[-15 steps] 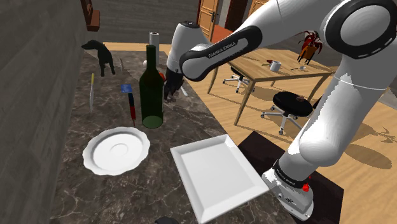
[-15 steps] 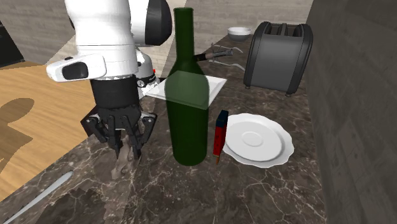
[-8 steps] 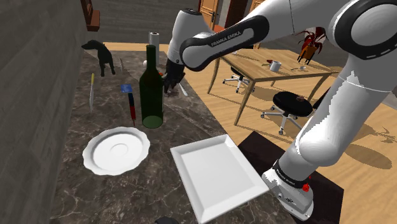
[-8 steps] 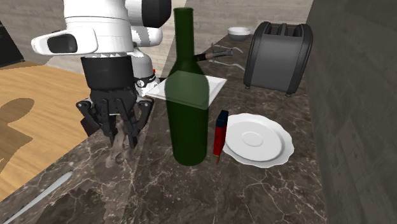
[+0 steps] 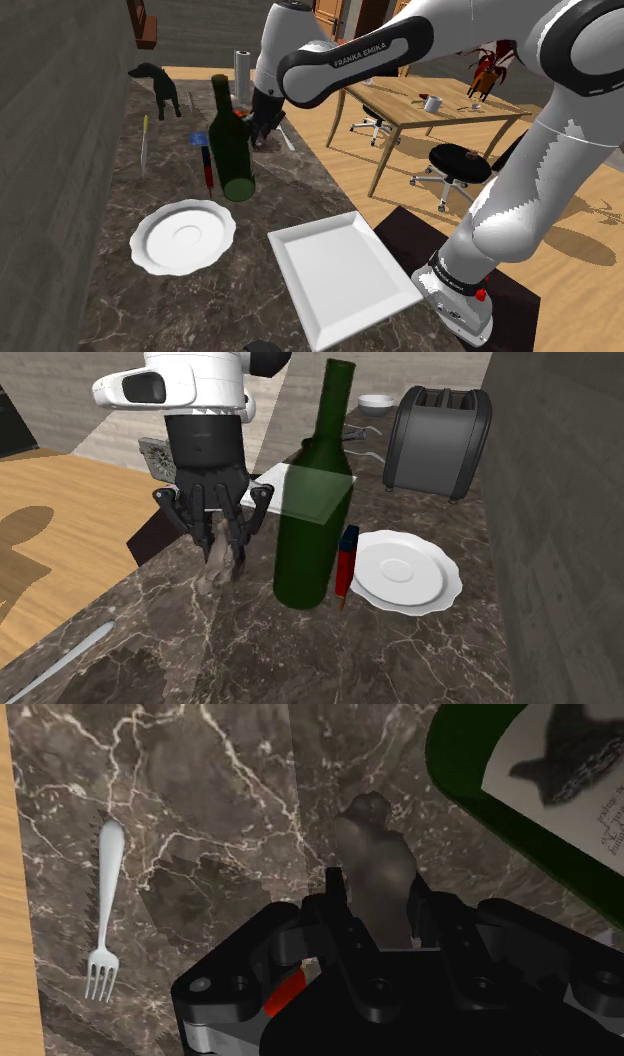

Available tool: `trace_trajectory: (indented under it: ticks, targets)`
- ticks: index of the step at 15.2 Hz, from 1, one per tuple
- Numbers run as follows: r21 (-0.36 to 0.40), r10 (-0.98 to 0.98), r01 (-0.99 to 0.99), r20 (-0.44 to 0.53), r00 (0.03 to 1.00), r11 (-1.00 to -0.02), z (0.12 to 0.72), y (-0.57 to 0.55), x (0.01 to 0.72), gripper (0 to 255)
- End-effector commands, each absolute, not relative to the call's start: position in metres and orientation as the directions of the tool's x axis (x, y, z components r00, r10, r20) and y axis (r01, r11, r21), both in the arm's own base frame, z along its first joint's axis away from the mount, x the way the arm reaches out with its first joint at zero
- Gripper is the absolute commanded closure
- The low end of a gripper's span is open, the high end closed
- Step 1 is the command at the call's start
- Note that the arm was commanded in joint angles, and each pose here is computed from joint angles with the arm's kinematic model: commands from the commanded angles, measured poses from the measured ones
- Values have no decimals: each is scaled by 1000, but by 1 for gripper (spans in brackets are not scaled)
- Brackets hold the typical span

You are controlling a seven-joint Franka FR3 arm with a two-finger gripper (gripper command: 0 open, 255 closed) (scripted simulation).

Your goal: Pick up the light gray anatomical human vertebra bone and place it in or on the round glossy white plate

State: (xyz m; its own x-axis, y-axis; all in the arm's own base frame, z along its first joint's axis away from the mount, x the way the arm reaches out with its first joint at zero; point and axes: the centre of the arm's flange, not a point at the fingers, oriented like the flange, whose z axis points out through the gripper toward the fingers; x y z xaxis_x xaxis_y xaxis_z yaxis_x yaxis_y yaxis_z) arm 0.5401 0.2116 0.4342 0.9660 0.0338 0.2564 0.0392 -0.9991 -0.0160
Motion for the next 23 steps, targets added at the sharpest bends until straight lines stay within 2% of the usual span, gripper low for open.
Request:
trace_trajectory:
  ticks: [1,20,23]
  targets:
    - [-16,33,38,256,966,-999,434,234,531,255]
    - [-16,33,38,256,966,-999,428,467,439,255]
    - [-16,34,40,257,966,-999,425,473,436,255]
